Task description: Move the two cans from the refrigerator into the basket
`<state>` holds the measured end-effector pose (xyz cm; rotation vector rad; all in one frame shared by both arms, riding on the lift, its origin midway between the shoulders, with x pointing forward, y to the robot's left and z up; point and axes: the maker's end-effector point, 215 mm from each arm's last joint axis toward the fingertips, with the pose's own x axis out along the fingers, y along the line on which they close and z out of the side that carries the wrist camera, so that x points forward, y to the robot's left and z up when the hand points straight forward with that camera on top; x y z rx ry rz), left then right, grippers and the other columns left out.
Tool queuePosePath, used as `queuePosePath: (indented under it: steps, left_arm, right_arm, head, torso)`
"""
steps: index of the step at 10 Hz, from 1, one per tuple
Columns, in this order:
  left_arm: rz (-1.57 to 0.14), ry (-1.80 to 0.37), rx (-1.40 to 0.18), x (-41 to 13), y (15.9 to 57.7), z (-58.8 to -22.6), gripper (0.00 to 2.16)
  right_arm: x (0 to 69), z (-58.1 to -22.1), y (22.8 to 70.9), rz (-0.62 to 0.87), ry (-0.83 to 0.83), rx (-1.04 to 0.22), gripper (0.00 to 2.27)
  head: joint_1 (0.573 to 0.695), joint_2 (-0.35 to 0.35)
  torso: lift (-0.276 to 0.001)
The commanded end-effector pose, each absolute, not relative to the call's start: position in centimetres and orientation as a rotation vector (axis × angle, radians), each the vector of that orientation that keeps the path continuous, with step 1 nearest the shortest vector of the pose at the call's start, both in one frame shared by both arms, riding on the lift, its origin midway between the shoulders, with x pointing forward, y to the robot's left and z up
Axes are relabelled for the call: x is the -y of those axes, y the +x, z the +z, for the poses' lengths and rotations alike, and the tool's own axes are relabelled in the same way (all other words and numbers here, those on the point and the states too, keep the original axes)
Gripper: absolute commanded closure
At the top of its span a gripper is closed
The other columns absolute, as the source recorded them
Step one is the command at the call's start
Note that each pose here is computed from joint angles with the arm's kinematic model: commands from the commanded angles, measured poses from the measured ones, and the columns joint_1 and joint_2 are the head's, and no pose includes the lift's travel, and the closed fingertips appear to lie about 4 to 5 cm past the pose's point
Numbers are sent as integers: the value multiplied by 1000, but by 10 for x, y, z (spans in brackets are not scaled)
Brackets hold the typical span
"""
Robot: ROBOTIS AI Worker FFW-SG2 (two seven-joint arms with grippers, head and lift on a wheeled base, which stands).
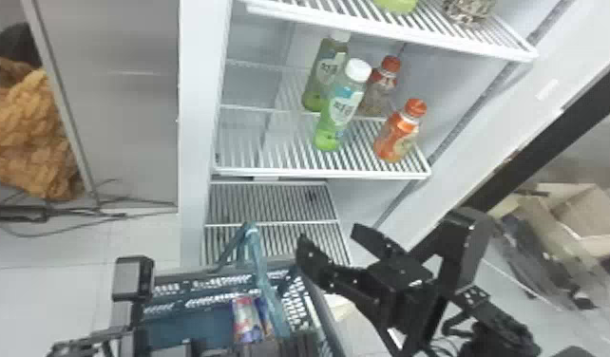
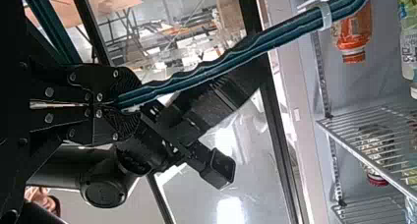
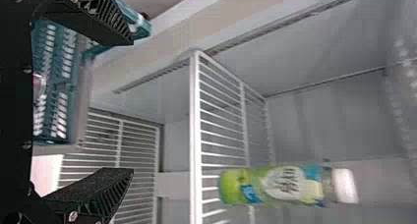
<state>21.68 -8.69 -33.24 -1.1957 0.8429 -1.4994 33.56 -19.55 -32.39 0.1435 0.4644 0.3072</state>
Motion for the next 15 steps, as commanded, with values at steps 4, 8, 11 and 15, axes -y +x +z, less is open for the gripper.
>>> queuePosePath:
  steps: [4,8,11,15]
  left_arm:
    - [-1496,-1191,-839,86,219,-333,1190]
    - [-1498,-1188,-838,86,219,-332,1190]
    - [-1496,-1183,-840,87,219,-334,1190]
    - [-1495,-1183,-845,87,218,-335,1190]
  right_arm:
    - [205,-267,360,281,149,-208,104]
    - [208,-233,361,263,179,-15,104]
    - [211,-229,351,212,177,21,104]
    - [232,-260,343,118,80,-49,102]
  head:
    - [695,-350]
    - [695,-350]
    - [695,-350]
    - [695,-350]
  torso:
    - [-276]
    - [-276]
    - [-276]
    - [-276]
